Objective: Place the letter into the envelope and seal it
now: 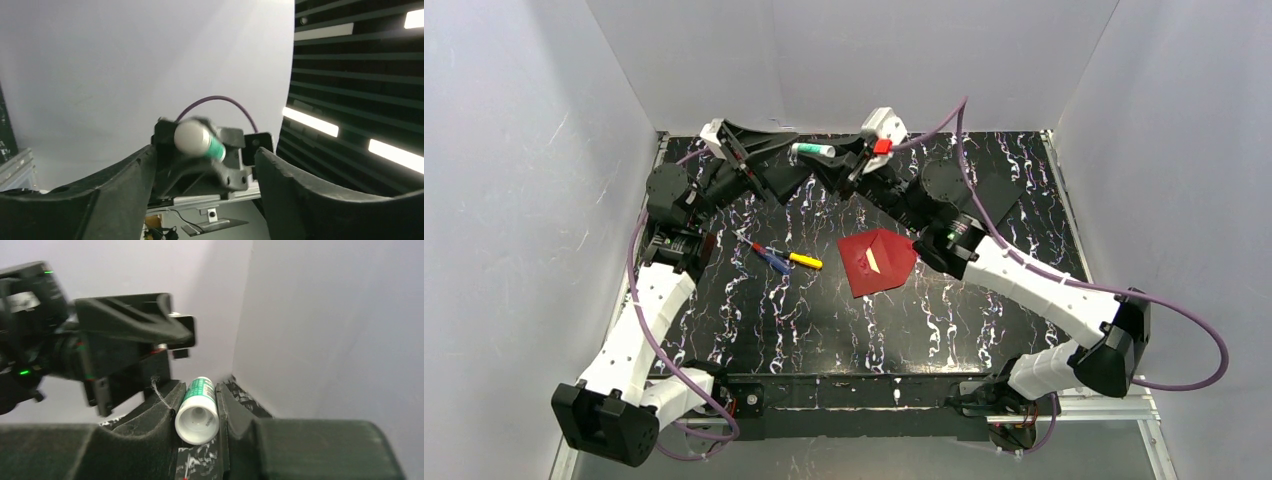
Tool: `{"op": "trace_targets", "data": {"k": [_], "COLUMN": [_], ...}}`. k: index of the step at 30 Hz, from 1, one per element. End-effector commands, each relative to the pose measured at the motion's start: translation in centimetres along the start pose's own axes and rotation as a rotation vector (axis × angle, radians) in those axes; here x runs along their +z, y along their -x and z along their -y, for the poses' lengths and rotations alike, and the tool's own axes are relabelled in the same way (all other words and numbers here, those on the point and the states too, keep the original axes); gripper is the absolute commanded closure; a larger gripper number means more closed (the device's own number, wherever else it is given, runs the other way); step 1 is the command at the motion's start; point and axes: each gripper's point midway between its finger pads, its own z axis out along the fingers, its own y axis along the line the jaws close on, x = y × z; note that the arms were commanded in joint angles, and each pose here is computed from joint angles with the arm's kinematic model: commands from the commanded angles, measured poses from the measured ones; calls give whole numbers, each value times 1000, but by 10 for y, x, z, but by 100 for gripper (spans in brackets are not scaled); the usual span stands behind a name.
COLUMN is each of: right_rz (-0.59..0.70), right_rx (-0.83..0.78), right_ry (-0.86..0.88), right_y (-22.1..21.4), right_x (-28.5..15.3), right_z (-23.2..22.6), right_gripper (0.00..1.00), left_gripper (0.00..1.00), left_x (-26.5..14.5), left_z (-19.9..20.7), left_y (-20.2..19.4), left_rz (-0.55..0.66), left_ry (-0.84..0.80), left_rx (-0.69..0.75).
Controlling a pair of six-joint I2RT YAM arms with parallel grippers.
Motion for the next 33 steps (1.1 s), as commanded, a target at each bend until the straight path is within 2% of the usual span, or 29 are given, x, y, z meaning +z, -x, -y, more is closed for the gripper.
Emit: {"op": "trace_targets", "data": {"k": [1,5,8,11,13,15,19,22,24,29,33], "right_rz": [-111,-302,-523,-745,-866,-900,-900,-953,-987,-951,-967], "right_rx": [80,174,210,241,268,302,338,316,302,269,222], "right_ry": [-286,-491,-607,-667,-666,-633,-569,-566,-571,-607,-594], "right_y": [16,-27,-83,-146,-186,-210,-243,-272,-289,-311,-331], "right_x": [-22,-60,-100,-146,-176,-190,-192,-195,-198,-192,-190], "right_z": [46,67,71,62,49,37,23,22,21,30,34], "right_gripper": [99,99,99,99,99,99,99,99,99,99,99], "left_gripper": [26,23,23,32,37,43,70,82,86,93,95], "left_x": [-13,-32,-59,-75,-77,-75,-61,-44,-35,-18,-1], "left_z": [-34,-93,-150,-198,-224,-248,-295,-329,-352,-390,-403], "left_y": [3,10,21,30,36,44,66,78,85,101,102], "left_rz": [45,72,77,28,-2,-33,-115,-190,-228,-267,-299], "left_ry": [82,283,548,707,757,805,887,931,959,1005,951], "left_rx": [142,226,346,366,340,354,372,369,346,348,301]}}
